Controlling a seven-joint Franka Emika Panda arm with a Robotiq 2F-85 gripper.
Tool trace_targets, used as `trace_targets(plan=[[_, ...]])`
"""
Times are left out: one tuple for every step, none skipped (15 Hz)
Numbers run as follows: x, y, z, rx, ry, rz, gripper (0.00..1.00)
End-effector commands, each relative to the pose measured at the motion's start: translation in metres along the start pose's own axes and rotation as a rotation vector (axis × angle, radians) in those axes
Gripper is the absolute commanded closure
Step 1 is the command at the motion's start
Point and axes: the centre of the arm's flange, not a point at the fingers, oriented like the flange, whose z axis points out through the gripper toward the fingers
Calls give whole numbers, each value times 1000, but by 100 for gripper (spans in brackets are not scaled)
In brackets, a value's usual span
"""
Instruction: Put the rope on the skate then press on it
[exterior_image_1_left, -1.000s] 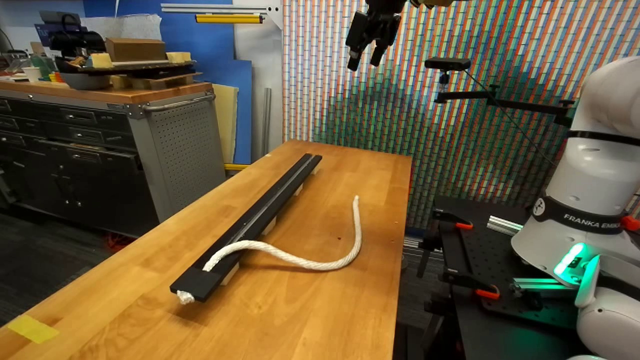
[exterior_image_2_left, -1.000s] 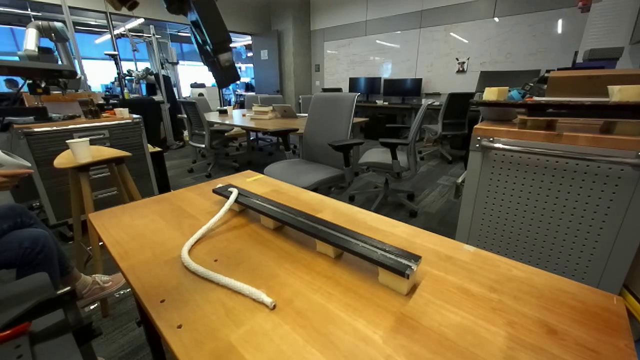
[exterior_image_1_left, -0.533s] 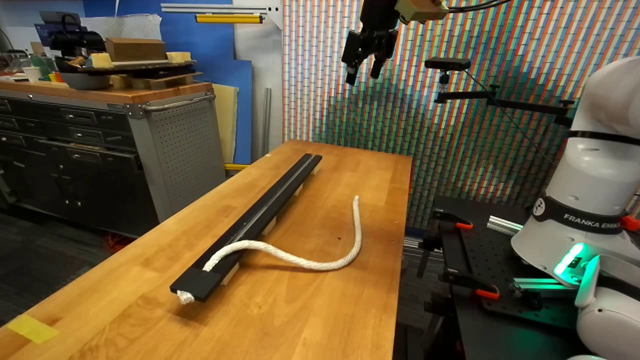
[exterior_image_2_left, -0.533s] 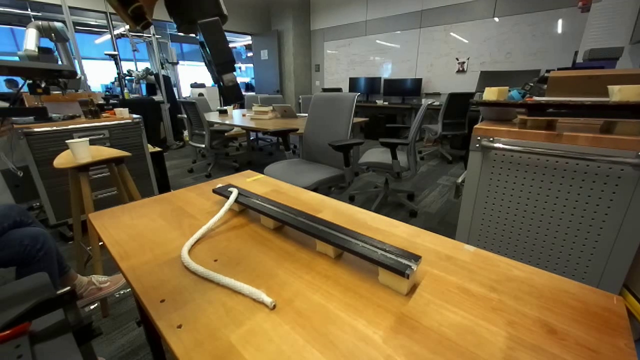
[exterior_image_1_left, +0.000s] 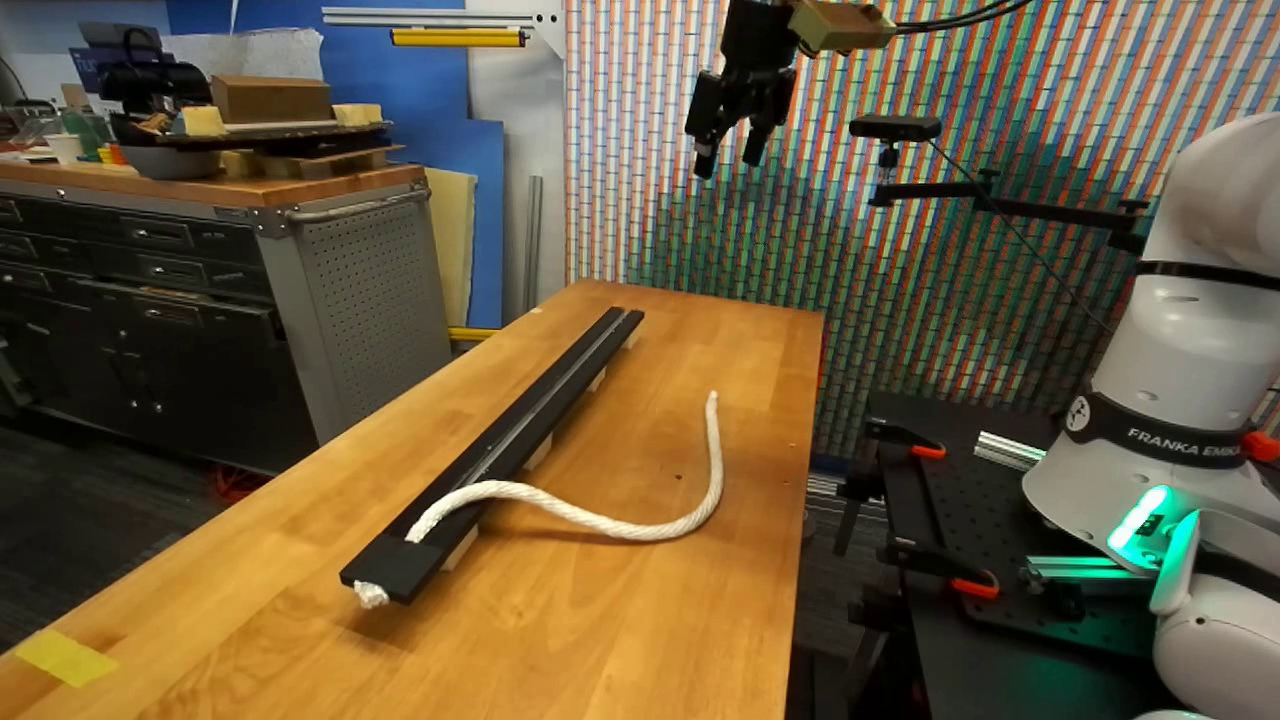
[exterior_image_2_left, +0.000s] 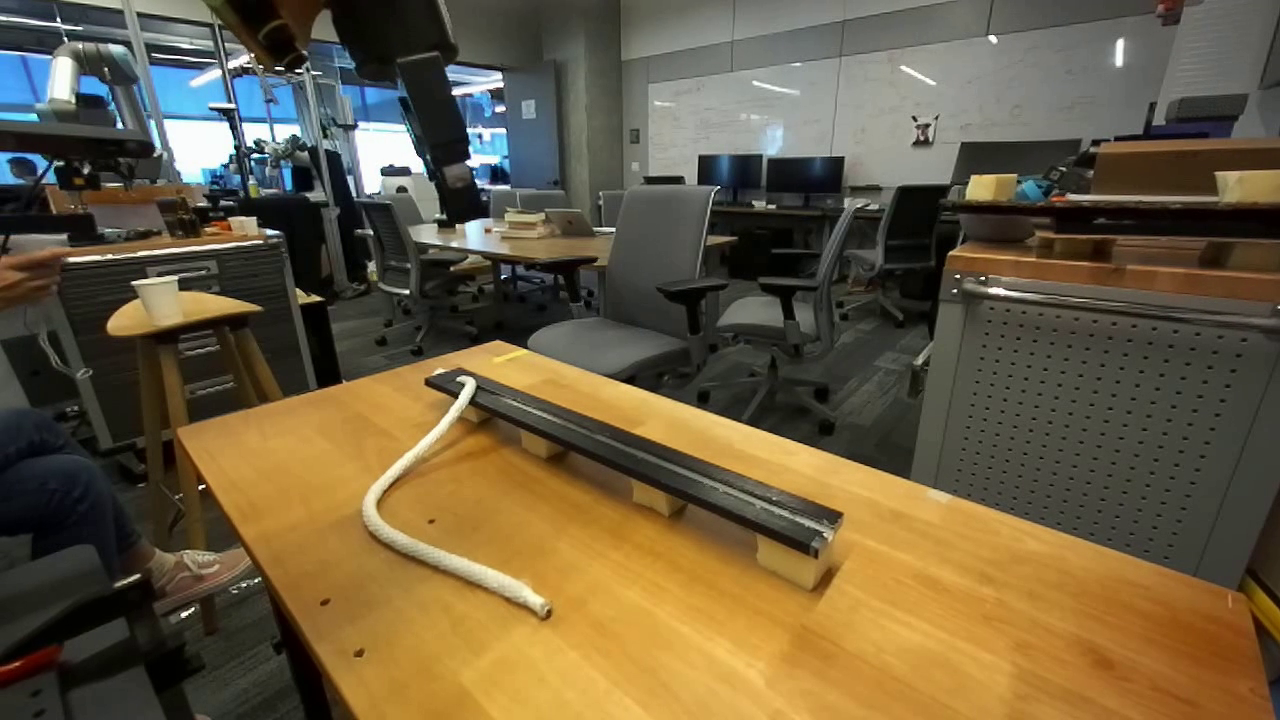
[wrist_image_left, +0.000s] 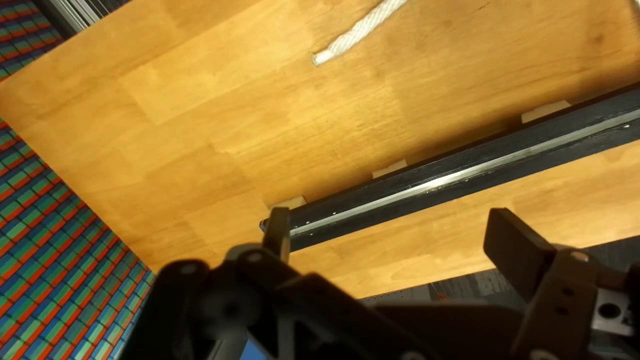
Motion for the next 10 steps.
trace_targets(plan=[[9,2,30,20,-80,49,0],[9,3,42,22,-111,62,0],[9,4,52,22,-135,73,0],[9,5,64,30,-164,90,0],[9,7,74,38,-190,102,0],[8,8,84,44,-216,118,0],[7,10,91,51,-238,136,0],[8,10,98,56,-254,158,0],[7,10,103,66,-268,174,0],[7,9,108,80,-285,200,0]])
